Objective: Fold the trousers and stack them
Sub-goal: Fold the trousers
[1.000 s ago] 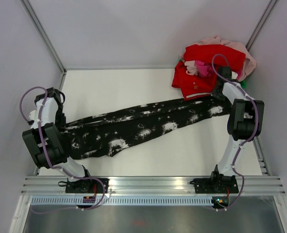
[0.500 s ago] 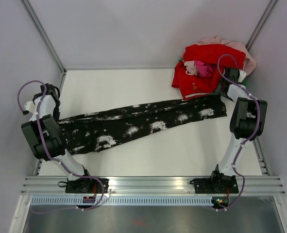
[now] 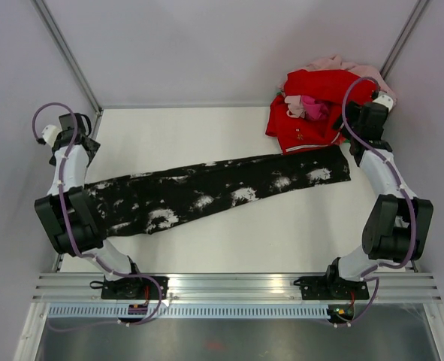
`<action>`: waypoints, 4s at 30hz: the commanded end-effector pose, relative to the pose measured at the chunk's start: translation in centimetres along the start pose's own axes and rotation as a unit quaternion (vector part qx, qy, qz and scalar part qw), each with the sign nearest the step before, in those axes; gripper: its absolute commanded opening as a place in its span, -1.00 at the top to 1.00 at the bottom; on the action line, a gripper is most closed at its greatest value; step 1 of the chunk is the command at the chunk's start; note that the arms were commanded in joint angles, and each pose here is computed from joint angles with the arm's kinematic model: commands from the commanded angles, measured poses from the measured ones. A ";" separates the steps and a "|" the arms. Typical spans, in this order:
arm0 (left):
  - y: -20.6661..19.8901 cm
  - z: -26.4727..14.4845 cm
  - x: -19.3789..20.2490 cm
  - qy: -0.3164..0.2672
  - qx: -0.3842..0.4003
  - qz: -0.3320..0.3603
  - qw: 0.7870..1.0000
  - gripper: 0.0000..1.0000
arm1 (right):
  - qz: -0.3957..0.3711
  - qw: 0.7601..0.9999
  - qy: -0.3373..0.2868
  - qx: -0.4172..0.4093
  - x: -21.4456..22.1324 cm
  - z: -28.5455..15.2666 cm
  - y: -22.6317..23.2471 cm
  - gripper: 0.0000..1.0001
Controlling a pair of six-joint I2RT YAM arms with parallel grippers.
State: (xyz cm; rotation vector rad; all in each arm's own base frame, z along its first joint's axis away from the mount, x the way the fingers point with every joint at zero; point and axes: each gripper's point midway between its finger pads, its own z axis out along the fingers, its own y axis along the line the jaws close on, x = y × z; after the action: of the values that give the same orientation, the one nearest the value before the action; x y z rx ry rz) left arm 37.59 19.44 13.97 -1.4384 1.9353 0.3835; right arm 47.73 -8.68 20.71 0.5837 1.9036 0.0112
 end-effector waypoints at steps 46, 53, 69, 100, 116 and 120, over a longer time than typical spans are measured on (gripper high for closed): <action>-4.8 -16.3 21.0 0.151 0.314 0.216 0.912 0.95 | 0.079 0.989 0.109 0.055 15.9 -3.7 -3.7 0.99; -4.4 -16.2 20.6 0.142 0.307 0.218 0.915 0.95 | 0.104 0.987 0.103 0.062 15.9 0.8 -3.0 1.00; -3.2 -15.3 20.6 0.140 0.276 0.221 0.925 0.95 | 0.094 0.974 0.160 0.133 18.5 3.1 -5.4 0.99; 3.7 -13.7 14.9 0.058 0.121 0.158 0.978 0.60 | 0.193 0.917 0.182 0.298 20.5 -11.5 -20.6 1.00; 5.8 -7.8 20.3 0.145 0.021 0.098 0.984 0.95 | 0.128 0.988 0.062 0.057 8.4 -13.1 -6.6 1.00; 4.9 -6.5 22.4 0.179 0.016 0.100 0.979 0.95 | 0.139 0.986 0.076 0.045 9.8 -13.6 -5.7 0.99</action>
State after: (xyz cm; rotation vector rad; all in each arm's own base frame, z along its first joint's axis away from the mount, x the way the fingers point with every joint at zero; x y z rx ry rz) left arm 25.69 2.04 4.06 -1.2908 2.3904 0.2720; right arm 30.93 -6.68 16.25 0.8980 1.9734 0.1196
